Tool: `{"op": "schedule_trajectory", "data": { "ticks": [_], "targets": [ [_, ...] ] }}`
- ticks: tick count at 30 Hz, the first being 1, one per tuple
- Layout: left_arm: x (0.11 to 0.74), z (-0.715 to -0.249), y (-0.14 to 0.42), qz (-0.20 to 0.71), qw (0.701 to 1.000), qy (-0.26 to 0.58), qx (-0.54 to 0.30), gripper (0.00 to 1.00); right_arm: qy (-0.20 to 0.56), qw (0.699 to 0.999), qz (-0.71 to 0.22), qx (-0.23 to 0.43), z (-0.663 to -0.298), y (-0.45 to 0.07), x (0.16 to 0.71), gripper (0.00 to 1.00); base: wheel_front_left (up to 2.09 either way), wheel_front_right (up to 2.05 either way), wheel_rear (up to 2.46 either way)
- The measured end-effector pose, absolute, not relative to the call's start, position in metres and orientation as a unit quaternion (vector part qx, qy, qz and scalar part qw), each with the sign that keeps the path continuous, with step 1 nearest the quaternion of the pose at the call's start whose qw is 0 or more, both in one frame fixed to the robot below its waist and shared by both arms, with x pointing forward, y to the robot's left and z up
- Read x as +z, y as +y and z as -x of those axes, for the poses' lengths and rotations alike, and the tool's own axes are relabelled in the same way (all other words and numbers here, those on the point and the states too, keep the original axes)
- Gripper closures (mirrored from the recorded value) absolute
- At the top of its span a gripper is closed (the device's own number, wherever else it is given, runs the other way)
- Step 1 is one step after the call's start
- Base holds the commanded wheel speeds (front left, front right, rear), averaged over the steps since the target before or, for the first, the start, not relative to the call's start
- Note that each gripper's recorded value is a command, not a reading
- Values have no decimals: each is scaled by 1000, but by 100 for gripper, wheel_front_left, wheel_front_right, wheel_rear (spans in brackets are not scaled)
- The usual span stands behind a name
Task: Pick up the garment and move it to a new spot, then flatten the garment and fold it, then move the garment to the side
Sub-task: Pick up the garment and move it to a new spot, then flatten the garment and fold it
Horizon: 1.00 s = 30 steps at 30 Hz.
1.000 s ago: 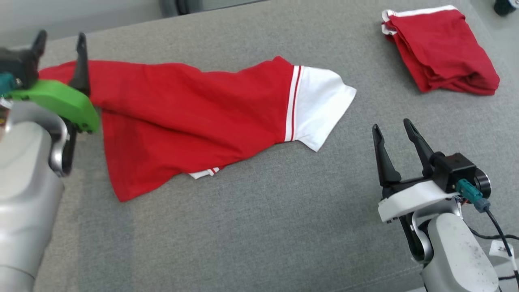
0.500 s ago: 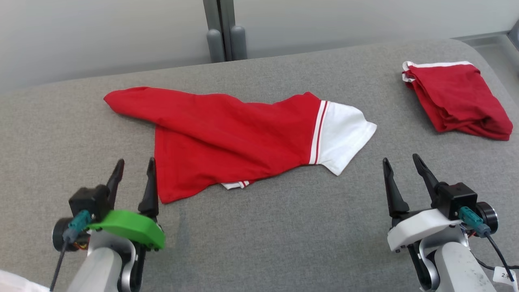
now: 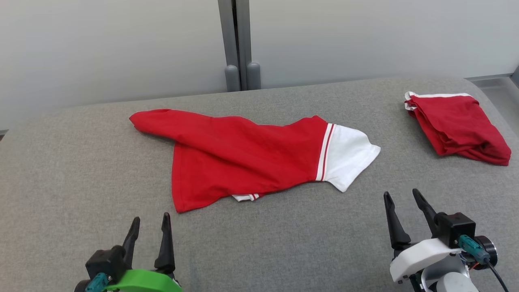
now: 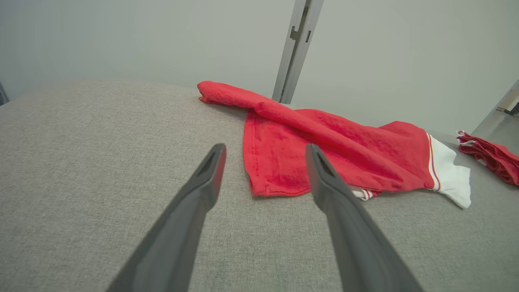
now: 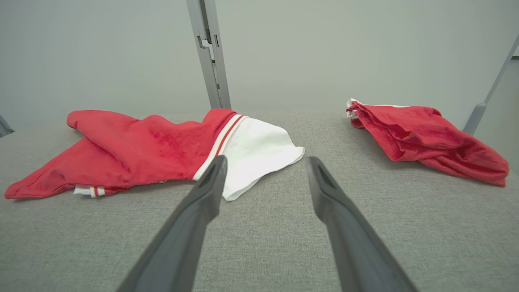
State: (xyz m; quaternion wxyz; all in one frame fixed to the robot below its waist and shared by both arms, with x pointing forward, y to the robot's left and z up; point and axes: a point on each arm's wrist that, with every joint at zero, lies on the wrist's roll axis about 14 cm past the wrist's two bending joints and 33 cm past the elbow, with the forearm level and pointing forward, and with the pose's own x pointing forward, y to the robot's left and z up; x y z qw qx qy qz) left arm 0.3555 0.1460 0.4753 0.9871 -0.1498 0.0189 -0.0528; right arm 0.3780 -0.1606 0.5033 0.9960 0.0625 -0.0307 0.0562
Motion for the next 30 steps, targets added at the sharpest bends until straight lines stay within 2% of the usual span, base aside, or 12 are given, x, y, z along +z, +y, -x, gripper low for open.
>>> {"op": "schedule_trajectory", "data": {
  "ticks": [30],
  "targets": [
    [459, -338, 149, 146, 988, 36, -43, 0, -15, 995, -75, 60, -370, -157, 493, 0, 0, 0, 0]
  ]
}}
